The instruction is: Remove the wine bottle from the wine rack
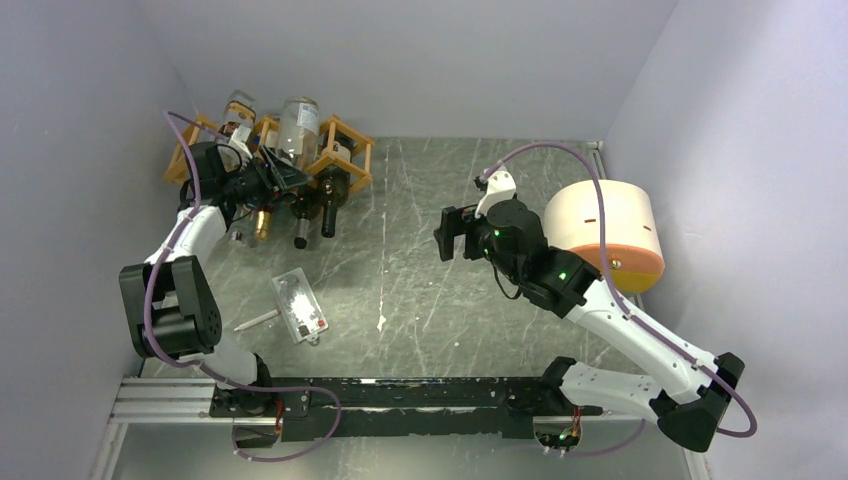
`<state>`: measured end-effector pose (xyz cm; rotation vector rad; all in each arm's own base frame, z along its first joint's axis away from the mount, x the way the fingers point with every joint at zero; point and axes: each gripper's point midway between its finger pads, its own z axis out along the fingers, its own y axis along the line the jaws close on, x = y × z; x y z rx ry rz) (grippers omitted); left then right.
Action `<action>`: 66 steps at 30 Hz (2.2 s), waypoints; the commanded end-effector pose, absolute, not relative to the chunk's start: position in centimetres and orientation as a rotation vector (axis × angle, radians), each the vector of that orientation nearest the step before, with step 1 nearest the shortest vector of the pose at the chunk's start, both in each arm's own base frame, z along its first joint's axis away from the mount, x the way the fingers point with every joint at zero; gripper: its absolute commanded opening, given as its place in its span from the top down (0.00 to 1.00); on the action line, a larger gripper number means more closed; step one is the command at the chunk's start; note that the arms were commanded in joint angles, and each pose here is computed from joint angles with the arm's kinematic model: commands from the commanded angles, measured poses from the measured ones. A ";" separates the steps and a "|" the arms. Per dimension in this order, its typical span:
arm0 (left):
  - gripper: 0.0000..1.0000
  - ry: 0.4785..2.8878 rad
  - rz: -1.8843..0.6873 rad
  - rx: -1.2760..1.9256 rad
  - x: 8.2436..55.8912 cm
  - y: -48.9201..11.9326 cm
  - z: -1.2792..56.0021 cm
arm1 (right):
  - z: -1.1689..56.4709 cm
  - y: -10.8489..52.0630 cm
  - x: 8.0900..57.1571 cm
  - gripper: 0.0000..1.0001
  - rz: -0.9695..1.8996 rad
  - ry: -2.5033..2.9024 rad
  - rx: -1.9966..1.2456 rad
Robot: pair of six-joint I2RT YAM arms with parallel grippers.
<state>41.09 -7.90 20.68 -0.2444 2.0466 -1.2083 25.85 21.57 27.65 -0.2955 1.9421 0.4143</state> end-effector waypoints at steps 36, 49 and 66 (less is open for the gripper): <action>0.93 1.754 -1.492 -0.048 38.2 -8.7 26.5 | 26.2 22.1 26.6 0.00 0.392 1.985 -0.286; 0.93 1.649 -1.619 -0.063 37.0 -8.6 28.2 | 25.8 22.5 26.8 0.00 0.394 1.998 -0.293; 0.93 1.594 -1.610 -0.087 36.9 -8.2 30.4 | 24.9 23.0 27.0 0.00 0.390 2.020 -0.304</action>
